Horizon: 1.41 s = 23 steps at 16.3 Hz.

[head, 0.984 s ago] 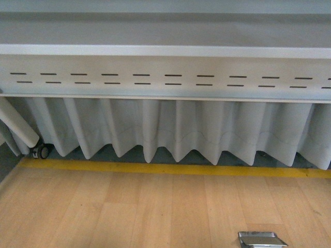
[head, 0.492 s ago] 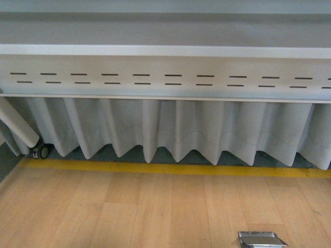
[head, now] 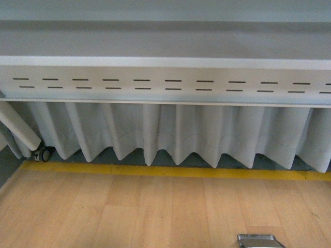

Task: Wind up and store yellow beetle toy

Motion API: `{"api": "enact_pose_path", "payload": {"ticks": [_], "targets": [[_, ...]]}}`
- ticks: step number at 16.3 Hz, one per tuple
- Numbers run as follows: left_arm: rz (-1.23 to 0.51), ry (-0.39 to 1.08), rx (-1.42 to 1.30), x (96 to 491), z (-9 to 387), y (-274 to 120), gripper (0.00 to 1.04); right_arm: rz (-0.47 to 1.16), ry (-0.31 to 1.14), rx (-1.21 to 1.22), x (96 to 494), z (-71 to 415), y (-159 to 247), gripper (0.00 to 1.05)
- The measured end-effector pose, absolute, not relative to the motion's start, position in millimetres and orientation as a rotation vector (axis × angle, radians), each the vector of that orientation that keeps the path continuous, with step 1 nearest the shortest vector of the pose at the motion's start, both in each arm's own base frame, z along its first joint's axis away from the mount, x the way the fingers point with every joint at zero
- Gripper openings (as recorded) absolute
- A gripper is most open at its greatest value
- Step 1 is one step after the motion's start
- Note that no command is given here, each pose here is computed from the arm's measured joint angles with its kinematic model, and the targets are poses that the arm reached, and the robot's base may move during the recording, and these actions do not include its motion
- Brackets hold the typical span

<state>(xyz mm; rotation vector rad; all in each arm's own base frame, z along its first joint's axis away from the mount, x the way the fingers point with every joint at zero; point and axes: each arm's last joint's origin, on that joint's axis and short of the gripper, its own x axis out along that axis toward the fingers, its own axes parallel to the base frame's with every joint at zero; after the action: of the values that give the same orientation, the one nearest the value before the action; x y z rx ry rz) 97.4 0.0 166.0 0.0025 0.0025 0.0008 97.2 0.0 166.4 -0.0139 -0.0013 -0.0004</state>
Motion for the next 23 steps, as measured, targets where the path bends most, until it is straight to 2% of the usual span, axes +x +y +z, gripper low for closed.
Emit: {"api": "enact_pose_path", "payload": {"ticks": [23], "targets": [[0.001, -0.002, 0.0, 97.4, 166.4, 0.0, 0.98, -0.001, -0.006, -0.01, 97.3, 166.8, 0.0, 0.98]]}}
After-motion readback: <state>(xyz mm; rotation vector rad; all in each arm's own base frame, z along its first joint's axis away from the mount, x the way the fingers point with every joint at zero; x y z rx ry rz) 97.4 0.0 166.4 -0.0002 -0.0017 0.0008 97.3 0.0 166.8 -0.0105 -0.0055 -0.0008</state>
